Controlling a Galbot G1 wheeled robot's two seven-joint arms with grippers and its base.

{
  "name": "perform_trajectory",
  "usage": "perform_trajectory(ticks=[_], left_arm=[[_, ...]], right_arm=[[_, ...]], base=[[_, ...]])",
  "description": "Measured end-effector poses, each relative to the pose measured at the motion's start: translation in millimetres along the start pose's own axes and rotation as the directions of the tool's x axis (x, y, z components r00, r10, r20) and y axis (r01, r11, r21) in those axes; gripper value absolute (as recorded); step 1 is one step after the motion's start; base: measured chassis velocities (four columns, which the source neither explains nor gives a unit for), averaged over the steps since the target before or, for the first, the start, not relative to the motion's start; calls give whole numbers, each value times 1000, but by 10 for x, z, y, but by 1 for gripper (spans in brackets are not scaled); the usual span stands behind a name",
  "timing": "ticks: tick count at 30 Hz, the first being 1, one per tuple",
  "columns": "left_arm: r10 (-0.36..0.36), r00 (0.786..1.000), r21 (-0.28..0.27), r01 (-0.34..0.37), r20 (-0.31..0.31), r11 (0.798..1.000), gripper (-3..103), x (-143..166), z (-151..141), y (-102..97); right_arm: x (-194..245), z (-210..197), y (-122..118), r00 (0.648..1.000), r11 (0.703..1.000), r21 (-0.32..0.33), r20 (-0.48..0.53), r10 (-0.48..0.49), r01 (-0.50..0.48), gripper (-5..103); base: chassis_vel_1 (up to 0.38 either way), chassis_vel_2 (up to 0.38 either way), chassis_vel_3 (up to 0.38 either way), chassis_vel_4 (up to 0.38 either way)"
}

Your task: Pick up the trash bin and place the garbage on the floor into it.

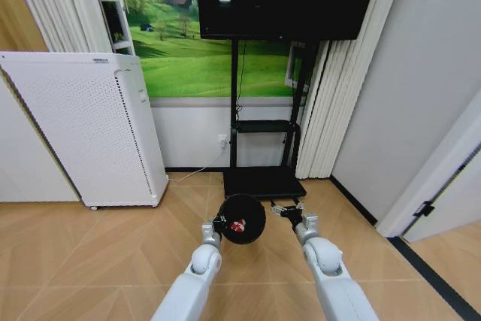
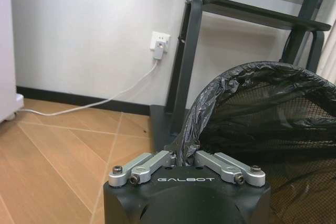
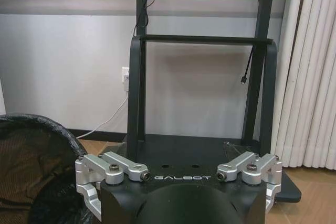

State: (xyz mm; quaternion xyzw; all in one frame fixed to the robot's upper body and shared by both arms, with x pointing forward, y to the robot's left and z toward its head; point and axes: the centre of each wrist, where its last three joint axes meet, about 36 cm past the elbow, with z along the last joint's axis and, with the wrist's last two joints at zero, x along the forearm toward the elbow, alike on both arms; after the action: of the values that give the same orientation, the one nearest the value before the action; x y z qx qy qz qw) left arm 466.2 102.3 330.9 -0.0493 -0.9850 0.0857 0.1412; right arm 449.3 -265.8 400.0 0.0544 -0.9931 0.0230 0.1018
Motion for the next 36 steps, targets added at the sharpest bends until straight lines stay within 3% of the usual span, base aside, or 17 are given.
perform_trajectory(ticks=[24, 36], left_arm=[[10, 1000, -9, -10, 12, 1000, 2, -10, -18, -67], [9, 1000, -8, -9, 16, 1000, 2, -7, -14, -51]], right_arm=[[-109, 172, -32, 999, 999, -2, -9, -33, 33, 100], [-103, 205, -8, 999, 999, 3, -12, -50, 50, 100]], base=[[-149, -149, 152, 141], [-10, 58, 27, -47]])
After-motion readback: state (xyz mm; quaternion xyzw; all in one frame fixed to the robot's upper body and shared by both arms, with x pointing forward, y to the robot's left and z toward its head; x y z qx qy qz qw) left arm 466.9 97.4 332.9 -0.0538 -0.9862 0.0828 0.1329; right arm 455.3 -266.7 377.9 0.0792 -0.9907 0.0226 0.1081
